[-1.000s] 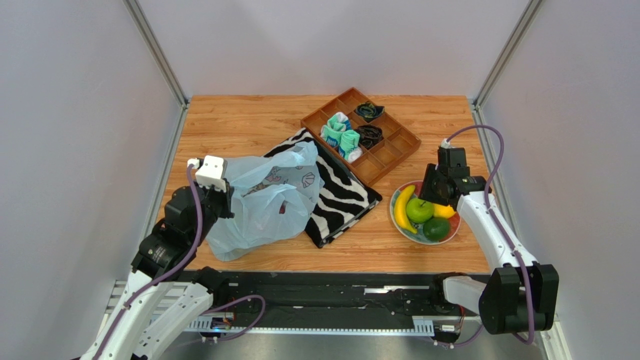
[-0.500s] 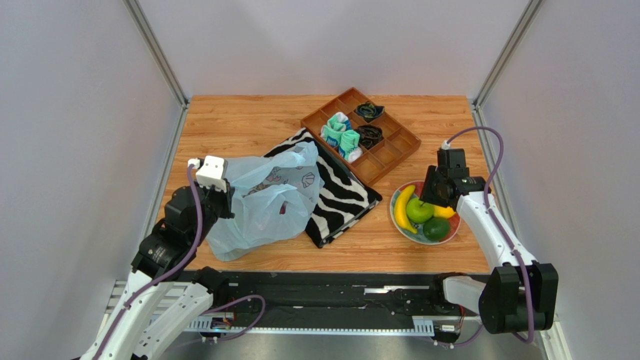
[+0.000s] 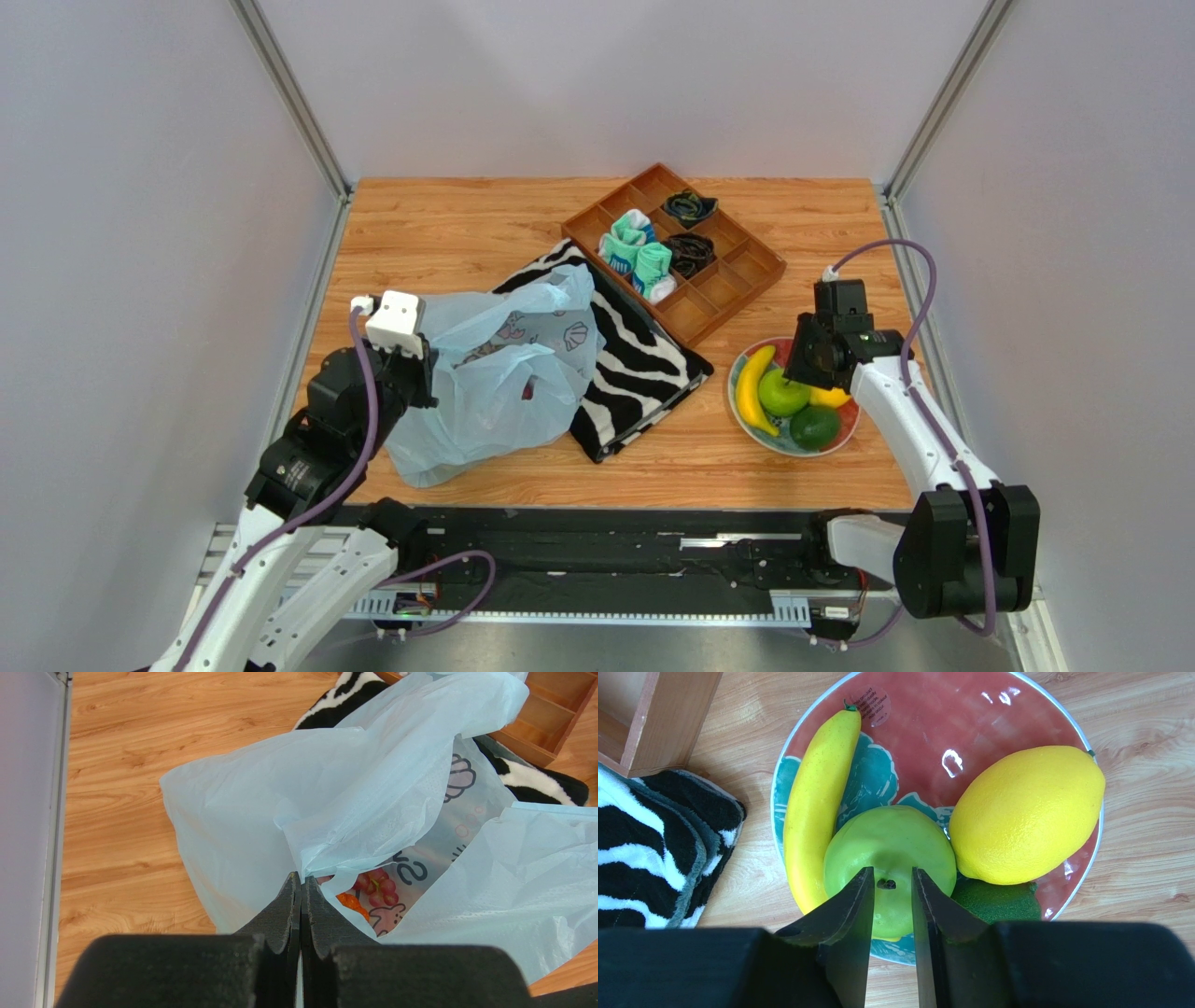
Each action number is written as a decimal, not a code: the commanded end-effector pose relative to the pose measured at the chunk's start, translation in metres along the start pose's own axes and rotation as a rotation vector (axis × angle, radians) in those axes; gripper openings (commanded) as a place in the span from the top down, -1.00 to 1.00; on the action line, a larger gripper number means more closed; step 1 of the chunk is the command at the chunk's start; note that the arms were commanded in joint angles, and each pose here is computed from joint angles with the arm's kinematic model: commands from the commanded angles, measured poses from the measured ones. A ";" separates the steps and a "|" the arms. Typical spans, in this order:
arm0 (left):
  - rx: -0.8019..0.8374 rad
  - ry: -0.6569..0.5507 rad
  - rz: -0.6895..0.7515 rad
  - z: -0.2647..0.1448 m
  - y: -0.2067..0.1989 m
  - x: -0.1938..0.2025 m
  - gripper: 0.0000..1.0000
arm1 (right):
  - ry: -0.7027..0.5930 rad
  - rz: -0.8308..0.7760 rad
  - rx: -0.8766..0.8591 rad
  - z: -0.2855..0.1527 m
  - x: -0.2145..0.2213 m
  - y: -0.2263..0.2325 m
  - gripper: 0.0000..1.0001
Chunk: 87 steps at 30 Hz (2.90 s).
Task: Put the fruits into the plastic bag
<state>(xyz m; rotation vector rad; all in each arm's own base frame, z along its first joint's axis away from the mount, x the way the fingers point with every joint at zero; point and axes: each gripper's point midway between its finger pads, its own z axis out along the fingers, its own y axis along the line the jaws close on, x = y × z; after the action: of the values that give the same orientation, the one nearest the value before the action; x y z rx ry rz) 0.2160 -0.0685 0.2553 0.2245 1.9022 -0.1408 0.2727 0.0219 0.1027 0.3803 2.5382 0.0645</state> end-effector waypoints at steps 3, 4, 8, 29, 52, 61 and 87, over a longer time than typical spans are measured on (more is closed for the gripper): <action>0.000 -0.020 0.004 -0.001 0.000 -0.006 1.00 | -0.006 0.006 -0.022 0.004 -0.003 0.005 0.48; 0.000 -0.020 0.004 -0.001 0.000 -0.006 1.00 | -0.004 0.003 -0.022 0.004 -0.003 0.005 0.53; -0.001 -0.018 0.006 -0.001 0.001 -0.005 1.00 | -0.007 0.002 -0.023 0.002 -0.004 0.005 0.69; -0.003 -0.020 0.005 -0.001 0.001 -0.006 1.00 | -0.138 0.018 -0.118 -0.038 -0.032 0.021 1.00; 0.015 -0.016 0.008 0.000 -0.003 -0.005 1.00 | -0.327 -0.214 -0.829 -0.144 -0.048 0.247 1.00; 0.015 -0.014 0.010 0.001 -0.003 -0.005 1.00 | -0.261 -0.336 -1.002 -0.160 -0.023 0.330 1.00; 0.013 -0.007 0.011 0.002 -0.003 -0.004 1.00 | 0.157 -0.639 -1.037 -0.102 0.133 0.422 1.00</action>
<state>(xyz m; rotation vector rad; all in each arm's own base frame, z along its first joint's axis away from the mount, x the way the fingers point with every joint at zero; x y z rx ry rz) 0.2166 -0.0698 0.2537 0.2306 1.9091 -0.1433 0.2151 0.4584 0.1607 -0.8104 2.2950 1.1025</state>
